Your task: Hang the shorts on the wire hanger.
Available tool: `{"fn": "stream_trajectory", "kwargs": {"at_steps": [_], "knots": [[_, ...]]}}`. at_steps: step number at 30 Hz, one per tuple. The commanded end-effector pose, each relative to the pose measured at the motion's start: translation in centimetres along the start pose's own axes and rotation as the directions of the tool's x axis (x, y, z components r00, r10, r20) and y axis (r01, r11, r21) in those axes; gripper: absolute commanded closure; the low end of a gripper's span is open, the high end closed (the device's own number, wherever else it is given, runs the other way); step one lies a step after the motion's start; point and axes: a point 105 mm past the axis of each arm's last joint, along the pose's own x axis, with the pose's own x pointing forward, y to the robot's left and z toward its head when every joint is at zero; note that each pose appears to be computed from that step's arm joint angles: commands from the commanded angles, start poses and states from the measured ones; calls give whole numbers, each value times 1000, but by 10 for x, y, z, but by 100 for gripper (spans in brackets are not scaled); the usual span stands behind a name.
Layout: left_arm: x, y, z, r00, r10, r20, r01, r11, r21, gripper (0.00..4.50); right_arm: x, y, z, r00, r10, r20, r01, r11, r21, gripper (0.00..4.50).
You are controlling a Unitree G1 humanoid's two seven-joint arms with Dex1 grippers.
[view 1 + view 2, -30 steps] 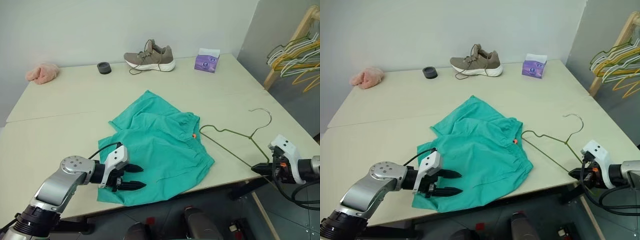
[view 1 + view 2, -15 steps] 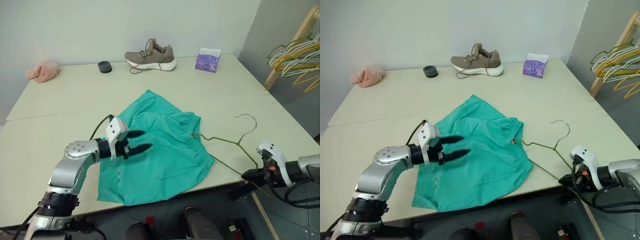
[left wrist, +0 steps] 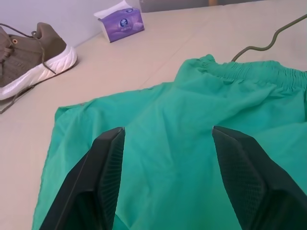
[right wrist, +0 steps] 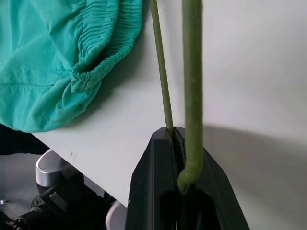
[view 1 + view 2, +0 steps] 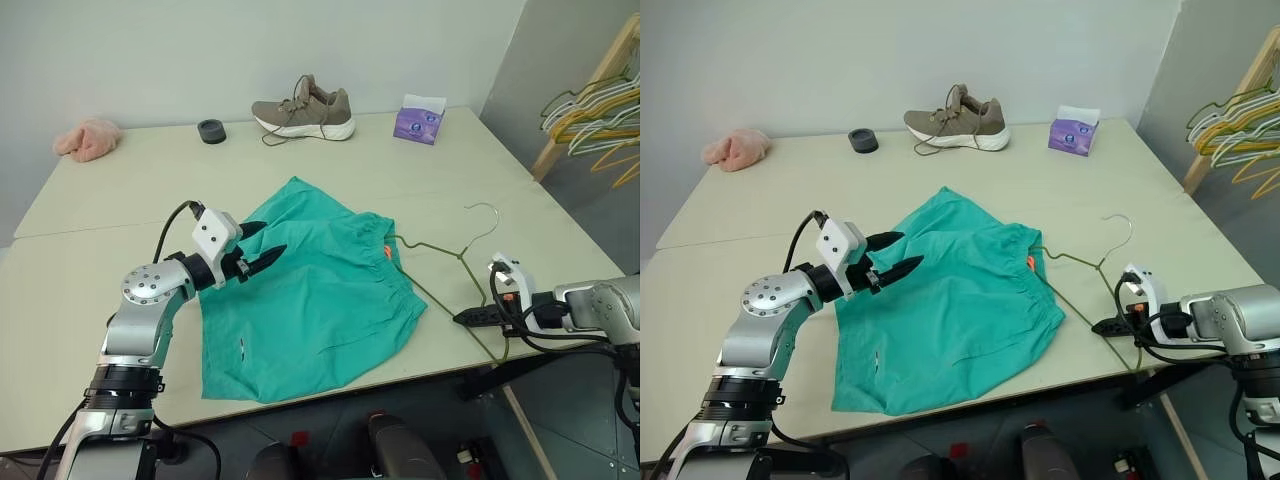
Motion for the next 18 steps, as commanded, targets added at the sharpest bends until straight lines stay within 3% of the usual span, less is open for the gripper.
{"fn": "stream_trajectory", "kwargs": {"at_steps": [1,6,11,18], "knots": [[3,-36,8,985,-168,30,170,985,-45,145,3,11,18,998,43,36,-44,999,26,450],[4,-106,-6,900,-435,15,430,882,-193,145,10,20,28,996,71,46,-71,997,6,450],[5,-134,-33,821,-566,-75,526,801,-288,145,9,21,17,998,70,5,-70,997,-20,450],[-9,-152,-44,713,-691,-116,627,703,-336,145,15,19,24,997,62,34,-64,997,46,450]]}}
